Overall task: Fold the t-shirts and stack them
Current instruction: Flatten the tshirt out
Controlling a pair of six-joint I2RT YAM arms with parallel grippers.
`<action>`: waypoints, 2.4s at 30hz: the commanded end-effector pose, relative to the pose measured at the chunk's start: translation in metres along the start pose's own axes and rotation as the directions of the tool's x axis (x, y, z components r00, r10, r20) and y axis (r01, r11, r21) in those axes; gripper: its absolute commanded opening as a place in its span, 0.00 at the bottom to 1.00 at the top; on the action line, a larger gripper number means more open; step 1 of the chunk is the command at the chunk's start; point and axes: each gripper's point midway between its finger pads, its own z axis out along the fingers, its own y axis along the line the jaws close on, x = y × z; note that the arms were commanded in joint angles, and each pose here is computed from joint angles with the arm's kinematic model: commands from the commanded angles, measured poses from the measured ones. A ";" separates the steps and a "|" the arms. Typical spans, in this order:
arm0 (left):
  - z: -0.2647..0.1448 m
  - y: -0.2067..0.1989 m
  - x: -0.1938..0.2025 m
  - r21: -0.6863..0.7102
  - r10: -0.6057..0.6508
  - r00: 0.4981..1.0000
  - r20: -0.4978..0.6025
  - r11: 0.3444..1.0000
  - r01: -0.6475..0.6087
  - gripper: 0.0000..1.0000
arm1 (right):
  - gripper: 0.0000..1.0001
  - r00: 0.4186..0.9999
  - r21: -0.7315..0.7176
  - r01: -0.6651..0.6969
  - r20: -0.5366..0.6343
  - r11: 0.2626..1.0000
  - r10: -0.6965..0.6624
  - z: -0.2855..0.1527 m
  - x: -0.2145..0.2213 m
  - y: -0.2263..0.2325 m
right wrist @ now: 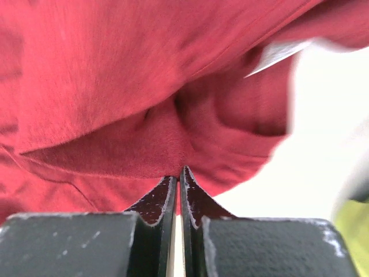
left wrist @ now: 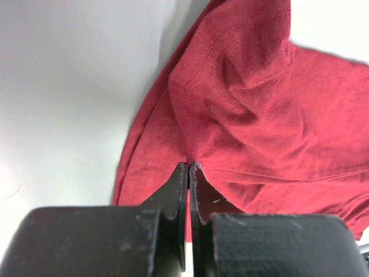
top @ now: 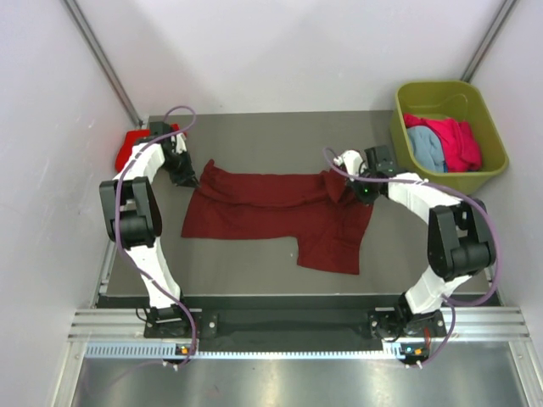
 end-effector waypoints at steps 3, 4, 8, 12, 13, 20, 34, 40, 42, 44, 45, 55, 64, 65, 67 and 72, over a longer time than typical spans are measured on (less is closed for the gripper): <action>-0.036 -0.011 -0.028 0.007 0.073 0.990 0.123 0.997 -0.074 0.00 | 0.00 0.954 0.147 -0.027 0.300 0.989 -0.019 -0.088 -0.107 -0.042; -0.040 -0.012 -0.032 0.006 0.082 0.988 0.134 0.996 -0.084 0.00 | 0.00 0.946 0.156 -0.033 0.325 0.987 -0.020 -0.099 -0.116 -0.046; -0.064 -0.026 -0.055 0.024 0.128 0.968 0.216 0.990 -0.136 0.00 | 0.00 0.901 0.195 -0.074 0.434 0.978 -0.018 -0.154 -0.156 -0.066; -0.100 -0.049 -0.070 0.066 0.162 0.938 0.306 0.979 -0.191 0.00 | 0.00 0.853 0.210 -0.122 0.521 0.970 -0.005 -0.202 -0.175 -0.070; -0.109 -0.054 -0.074 0.071 0.166 0.930 0.328 0.977 -0.200 0.00 | 0.00 0.841 0.210 -0.133 0.541 0.969 -0.002 -0.212 -0.178 -0.070; -0.200 -0.082 -0.084 0.033 0.237 0.818 0.524 0.954 -0.297 0.00 | 0.00 0.738 0.254 -0.192 0.674 0.948 -0.031 -0.310 -0.190 -0.059; -0.429 -0.126 -0.029 -0.171 0.326 0.358 0.875 0.900 -0.401 0.00 | 0.00 0.422 0.422 -0.384 0.871 0.821 -0.250 -0.555 -0.149 -0.012; -0.502 -0.135 0.003 -0.246 0.329 0.170 0.929 0.891 -0.381 0.00 | 0.00 0.298 0.478 -0.484 0.877 0.733 -0.376 -0.645 -0.117 0.018; -0.528 -0.135 0.012 -0.265 0.320 0.108 0.941 0.898 -0.352 0.00 | 0.00 0.258 0.492 -0.525 0.870 0.695 -0.420 -0.675 -0.104 0.031; -0.552 -0.136 0.021 -0.303 0.334 0.040 0.942 0.892 -0.337 0.00 | 0.00 0.229 0.506 -0.555 0.856 0.660 -0.463 -0.698 -0.094 0.042; -0.559 -0.137 0.024 -0.308 0.332 0.019 0.943 0.892 -0.331 0.00 | 0.00 0.221 0.511 -0.565 0.850 0.648 -0.477 -0.705 -0.090 0.045; -0.565 -0.127 0.015 -0.360 0.371 -0.011 0.929 0.893 -0.272 0.00 | 0.00 0.317 0.610 -0.607 0.774 0.510 -0.548 -0.718 -0.071 0.033; -0.355 -0.078 -0.028 -0.366 0.523 0.375 0.766 0.833 -0.415 0.00 | 0.00 0.624 0.602 -0.312 0.713 0.735 -0.320 -0.490 -0.133 -0.055; -0.335 -0.072 -0.030 -0.366 0.539 0.403 0.740 0.825 -0.431 0.00 | 0.00 0.642 0.566 -0.283 0.712 0.774 -0.285 -0.465 -0.137 -0.057; -0.287 -0.054 -0.034 -0.372 0.563 0.462 0.685 0.816 -0.443 0.00 | 0.00 0.725 0.481 -0.250 0.668 0.840 -0.166 -0.389 -0.135 -0.069; -0.171 -0.018 -0.053 -0.340 0.581 0.619 0.529 0.813 -0.473 0.00 | 0.00 0.858 0.345 -0.191 0.513 0.919 -0.014 -0.234 -0.123 -0.097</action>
